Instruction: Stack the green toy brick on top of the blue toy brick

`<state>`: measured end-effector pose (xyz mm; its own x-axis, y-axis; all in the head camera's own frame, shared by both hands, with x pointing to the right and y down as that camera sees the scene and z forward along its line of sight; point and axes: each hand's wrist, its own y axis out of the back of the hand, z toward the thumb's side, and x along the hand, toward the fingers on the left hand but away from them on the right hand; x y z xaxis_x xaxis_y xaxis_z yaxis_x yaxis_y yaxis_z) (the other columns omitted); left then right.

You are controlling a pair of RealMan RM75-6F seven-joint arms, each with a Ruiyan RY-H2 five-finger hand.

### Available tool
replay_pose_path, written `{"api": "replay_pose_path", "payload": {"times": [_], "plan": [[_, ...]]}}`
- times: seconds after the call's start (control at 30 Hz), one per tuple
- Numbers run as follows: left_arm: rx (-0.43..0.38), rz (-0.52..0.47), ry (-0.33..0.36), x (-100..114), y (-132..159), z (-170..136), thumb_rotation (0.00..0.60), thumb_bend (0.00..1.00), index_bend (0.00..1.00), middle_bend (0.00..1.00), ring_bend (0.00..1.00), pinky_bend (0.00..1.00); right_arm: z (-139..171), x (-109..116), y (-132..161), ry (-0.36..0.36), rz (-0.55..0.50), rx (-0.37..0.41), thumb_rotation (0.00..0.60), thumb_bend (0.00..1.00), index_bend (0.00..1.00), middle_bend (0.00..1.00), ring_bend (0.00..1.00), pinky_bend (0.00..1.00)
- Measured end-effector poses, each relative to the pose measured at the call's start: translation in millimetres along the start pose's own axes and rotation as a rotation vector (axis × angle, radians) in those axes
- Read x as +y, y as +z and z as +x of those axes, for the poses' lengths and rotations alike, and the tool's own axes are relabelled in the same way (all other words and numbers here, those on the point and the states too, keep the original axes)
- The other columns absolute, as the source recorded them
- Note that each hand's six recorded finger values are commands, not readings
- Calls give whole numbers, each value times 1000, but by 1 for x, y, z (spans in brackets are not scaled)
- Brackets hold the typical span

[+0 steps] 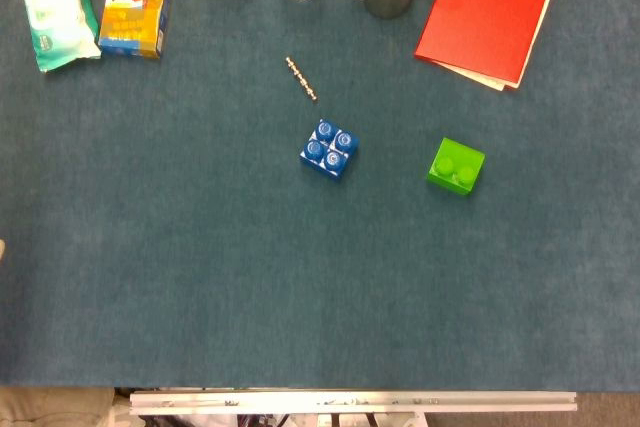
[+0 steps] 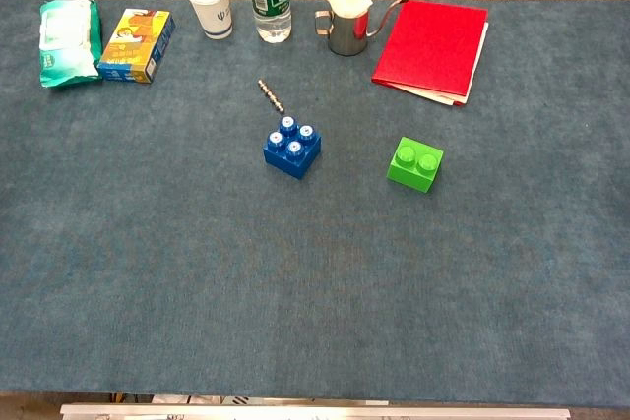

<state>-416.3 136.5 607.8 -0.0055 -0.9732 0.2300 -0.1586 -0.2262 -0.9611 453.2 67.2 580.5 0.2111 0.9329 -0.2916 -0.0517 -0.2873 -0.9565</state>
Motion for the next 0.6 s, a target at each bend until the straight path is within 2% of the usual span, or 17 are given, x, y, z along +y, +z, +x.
{"api": "replay_pose_path", "payload": {"times": [0.6], "plan": [[-10, -4, 2, 0, 4, 0, 600, 206, 0, 3, 18, 0, -7, 2, 1, 16, 24, 0, 600, 129, 412, 408, 317, 371]]}}
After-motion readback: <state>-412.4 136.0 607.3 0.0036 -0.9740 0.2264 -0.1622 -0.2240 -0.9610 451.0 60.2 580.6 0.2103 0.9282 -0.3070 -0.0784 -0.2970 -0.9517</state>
